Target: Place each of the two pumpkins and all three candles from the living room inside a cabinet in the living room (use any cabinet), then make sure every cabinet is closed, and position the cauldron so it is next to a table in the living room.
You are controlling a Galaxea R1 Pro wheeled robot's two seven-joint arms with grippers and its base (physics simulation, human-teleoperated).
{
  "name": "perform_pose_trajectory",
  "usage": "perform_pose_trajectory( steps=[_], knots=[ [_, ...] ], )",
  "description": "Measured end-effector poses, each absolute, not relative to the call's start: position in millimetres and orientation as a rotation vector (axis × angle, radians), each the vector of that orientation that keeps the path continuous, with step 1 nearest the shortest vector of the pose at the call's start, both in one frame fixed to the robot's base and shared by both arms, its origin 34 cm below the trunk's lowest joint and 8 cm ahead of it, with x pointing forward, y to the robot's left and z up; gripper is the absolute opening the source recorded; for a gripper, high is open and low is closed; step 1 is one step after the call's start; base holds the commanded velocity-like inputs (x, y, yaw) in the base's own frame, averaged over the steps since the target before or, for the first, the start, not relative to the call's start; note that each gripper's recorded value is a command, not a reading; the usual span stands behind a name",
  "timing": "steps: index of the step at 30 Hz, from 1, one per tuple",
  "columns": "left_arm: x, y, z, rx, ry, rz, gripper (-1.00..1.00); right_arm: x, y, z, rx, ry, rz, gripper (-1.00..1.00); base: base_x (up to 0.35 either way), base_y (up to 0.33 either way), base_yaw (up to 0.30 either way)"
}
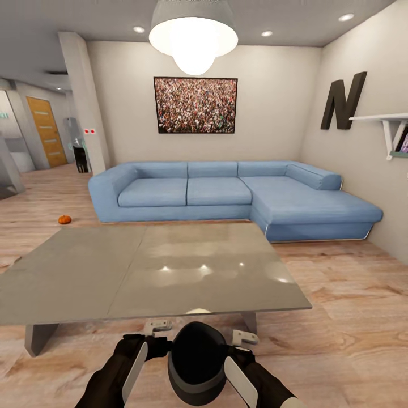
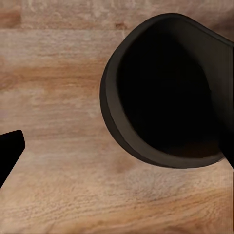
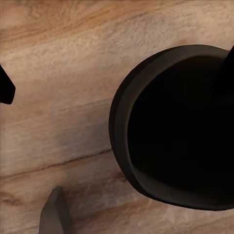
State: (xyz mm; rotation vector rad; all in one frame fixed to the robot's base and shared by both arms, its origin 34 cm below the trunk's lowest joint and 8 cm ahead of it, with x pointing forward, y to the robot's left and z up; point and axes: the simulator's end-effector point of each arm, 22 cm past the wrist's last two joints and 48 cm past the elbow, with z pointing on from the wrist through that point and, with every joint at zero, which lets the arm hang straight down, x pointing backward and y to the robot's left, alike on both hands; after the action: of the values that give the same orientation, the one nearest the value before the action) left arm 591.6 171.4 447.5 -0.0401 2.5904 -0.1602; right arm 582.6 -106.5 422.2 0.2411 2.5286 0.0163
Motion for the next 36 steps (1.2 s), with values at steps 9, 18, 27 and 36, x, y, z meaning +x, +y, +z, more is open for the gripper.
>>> perform_pose_trajectory(
  steps=[9,18,27,36],
  knots=[
    [592.0,175.8,460.0,-0.052,2.607,-0.158,1.00,584.8,-106.1,437.9,0.242,2.536,0.015,1.00,0.000,0.000,0.000],
    [593.3,179.0,471.5,-0.059,2.623,-0.154,1.00,582.3,-105.9,447.1,0.254,2.571,0.022,1.00,-0.056,0.000,0.000],
    [594.4,178.5,483.8,-0.058,2.638,-0.152,1.00,582.2,-105.2,458.8,0.260,2.589,0.025,1.00,-0.118,0.000,0.000],
    [593.7,177.3,495.3,-0.055,2.660,-0.154,1.00,582.7,-106.6,470.0,0.267,2.598,0.020,1.00,-0.003,0.000,0.000]
  ],
)
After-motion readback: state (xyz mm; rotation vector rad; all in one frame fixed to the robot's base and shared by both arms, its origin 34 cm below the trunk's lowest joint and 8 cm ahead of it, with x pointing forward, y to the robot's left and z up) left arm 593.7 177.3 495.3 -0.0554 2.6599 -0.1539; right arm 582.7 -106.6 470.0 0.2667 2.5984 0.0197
